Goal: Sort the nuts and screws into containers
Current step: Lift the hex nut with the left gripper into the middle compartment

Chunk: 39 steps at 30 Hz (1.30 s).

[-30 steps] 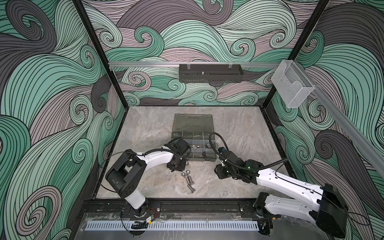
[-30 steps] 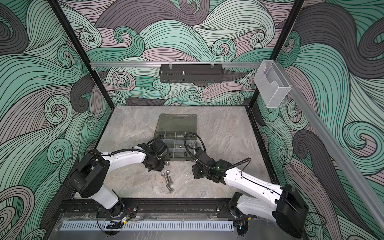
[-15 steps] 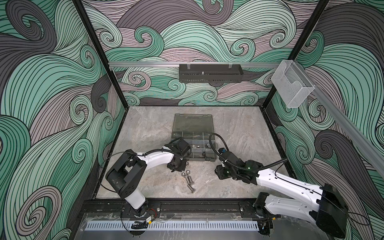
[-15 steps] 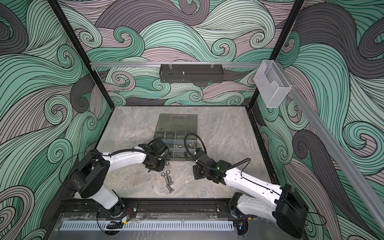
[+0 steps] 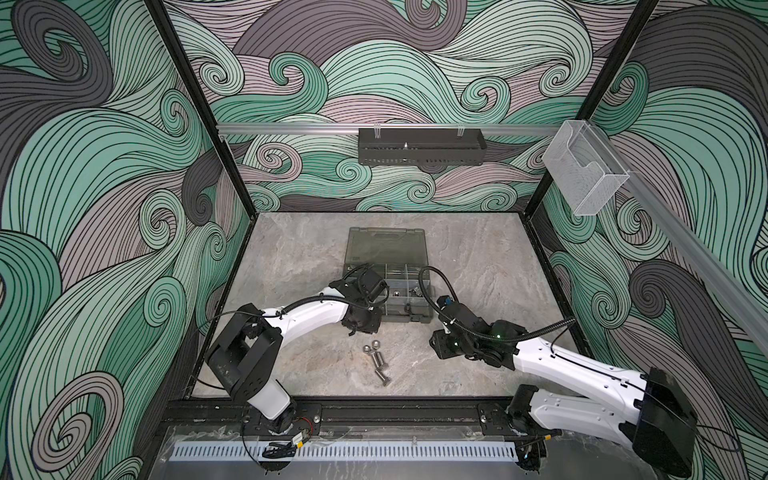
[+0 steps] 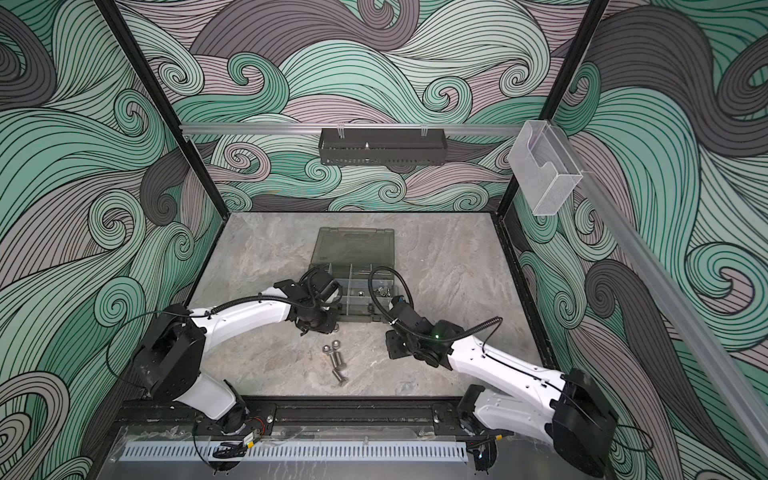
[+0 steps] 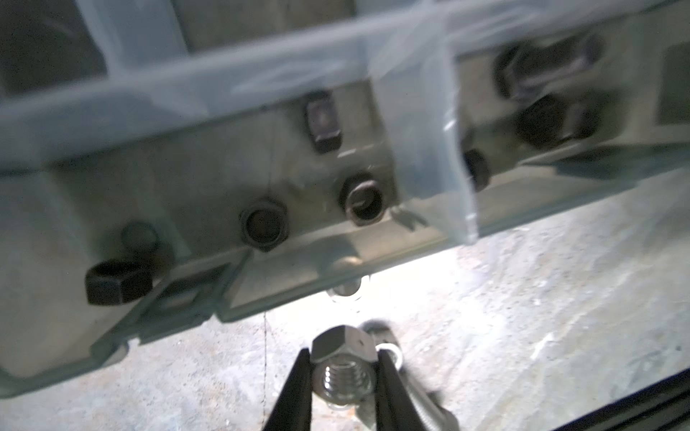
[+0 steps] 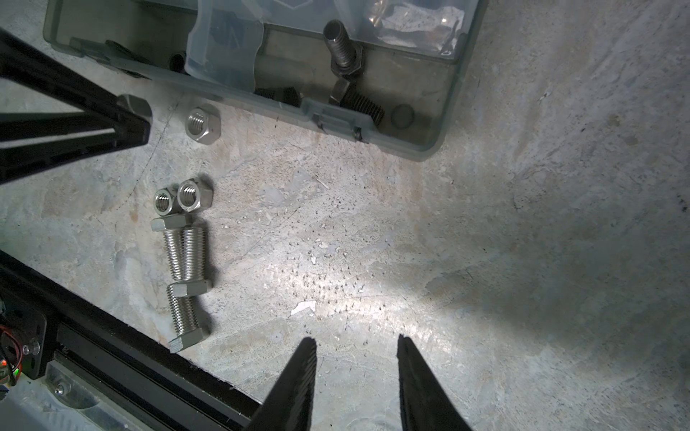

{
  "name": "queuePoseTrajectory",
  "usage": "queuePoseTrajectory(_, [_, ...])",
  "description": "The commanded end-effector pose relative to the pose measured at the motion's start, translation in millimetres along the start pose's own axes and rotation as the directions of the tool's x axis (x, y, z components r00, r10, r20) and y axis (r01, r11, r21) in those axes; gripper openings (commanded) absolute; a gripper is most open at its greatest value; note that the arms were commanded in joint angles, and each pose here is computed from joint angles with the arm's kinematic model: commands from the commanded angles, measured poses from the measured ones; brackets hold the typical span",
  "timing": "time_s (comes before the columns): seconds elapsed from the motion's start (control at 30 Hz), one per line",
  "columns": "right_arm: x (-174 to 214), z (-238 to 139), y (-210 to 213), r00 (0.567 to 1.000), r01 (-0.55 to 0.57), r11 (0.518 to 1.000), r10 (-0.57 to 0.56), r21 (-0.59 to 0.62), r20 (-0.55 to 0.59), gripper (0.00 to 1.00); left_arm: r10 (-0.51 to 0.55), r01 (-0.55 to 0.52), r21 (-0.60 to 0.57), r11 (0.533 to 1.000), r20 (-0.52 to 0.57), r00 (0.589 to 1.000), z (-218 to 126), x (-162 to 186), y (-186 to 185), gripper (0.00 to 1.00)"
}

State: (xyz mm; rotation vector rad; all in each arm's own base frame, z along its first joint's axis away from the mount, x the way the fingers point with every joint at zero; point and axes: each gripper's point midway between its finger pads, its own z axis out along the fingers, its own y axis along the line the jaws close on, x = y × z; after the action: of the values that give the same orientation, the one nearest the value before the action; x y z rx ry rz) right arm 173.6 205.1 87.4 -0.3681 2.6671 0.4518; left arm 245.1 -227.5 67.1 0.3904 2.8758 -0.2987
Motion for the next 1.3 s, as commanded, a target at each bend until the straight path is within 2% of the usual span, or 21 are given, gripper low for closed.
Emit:
queuePoseTrajectory(0.0, [2, -2, -4, 1.000, -0.012, 1.000, 0.012, 0.012, 0.010, 0.38, 0.041, -0.044, 0.042, 0.998, 0.054, 0.998, -21, -24, -18, 0.22])
queuePoseTrajectory(0.2, [1, -5, -5, 1.000, -0.017, 1.000, 0.016, 0.011, 0.016, 0.38, 0.108, -0.112, 0.037, 0.993, 0.101, 0.989, -29, -72, -39, 0.22])
queuePoseTrajectory(0.53, [4, -13, -11, 0.998, -0.045, 0.999, 0.044, 0.017, 0.043, 0.38, 0.154, -0.156, 0.018, 0.988, 0.097, 0.983, -6, -125, -52, 0.22])
queuePoseTrajectory(0.8, [6, -14, -14, 0.997, -0.057, 0.998, 0.056, 0.017, 0.048, 0.38, 0.130, -0.132, 0.024, 0.991, 0.069, 0.989, 17, -131, -50, 0.24])
queuePoseTrajectory(1.07, [6, -14, -13, 0.997, -0.056, 0.998, 0.055, 0.015, 0.048, 0.38, 0.124, -0.126, 0.021, 0.992, 0.067, 0.990, 21, -133, -49, 0.32])
queuePoseTrajectory(1.27, [6, -14, -12, 0.997, -0.056, 0.998, 0.055, 0.010, 0.045, 0.38, 0.113, -0.115, 0.028, 0.993, 0.061, 0.992, 24, -130, -49, 0.34])
